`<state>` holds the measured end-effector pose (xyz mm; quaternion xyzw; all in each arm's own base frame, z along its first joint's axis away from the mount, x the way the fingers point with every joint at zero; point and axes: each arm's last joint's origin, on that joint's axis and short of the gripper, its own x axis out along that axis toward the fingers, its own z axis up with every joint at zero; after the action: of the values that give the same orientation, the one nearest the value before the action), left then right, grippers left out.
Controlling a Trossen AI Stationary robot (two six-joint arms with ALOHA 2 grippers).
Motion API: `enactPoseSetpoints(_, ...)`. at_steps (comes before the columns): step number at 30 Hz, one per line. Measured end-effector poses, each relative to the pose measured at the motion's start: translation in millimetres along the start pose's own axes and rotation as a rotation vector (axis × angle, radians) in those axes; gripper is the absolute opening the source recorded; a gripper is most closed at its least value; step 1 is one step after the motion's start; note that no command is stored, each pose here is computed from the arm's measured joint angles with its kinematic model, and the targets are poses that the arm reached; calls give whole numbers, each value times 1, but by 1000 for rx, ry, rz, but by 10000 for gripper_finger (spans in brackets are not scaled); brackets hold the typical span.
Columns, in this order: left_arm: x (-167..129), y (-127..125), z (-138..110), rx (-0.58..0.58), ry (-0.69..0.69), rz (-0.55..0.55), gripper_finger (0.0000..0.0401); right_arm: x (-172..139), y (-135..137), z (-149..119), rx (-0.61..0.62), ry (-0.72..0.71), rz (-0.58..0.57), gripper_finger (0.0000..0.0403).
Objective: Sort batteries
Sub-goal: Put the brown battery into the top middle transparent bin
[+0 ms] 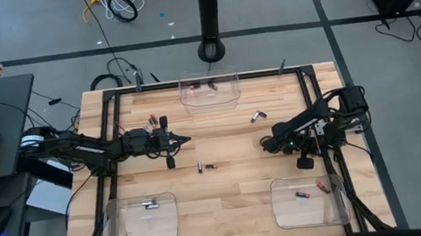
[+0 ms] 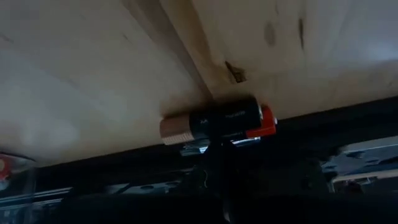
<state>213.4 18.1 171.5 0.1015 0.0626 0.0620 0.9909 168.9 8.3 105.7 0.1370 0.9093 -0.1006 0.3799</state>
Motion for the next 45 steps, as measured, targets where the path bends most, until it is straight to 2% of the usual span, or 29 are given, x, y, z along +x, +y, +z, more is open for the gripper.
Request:
enactPoseSetpoints(6,0,0,0,0,0,0,13,-10,4,7,-12,-69,11,6)
enactPoseSetpoints(17,0,0,0,0,0,0,13,-52,13,14,-52,-227,2,7)
enactPoseSetpoints(19,0,0,0,-1,0,0,13,-64,13,11,-59,-268,-19,7)
enactPoseSetpoints(22,0,0,0,-1,0,0,13,-81,10,0,-65,-330,-110,7)
enactPoseSetpoints(27,0,0,0,0,0,0,13,-106,3,-5,-186,-643,-202,19)
enactPoseSetpoints(30,0,0,0,0,0,0,13,-116,-7,5,-261,-822,-200,21)
enactPoseSetpoints(34,0,0,0,0,0,0,13,-124,-24,30,-331,-1015,-258,9)
enactPoseSetpoints(40,0,0,0,0,2,0,13,-112,-50,64,-316,-963,-281,12)
enactPoseSetpoints(45,0,0,-1,10,14,5,13,-106,-54,76,-309,-935,-276,8)
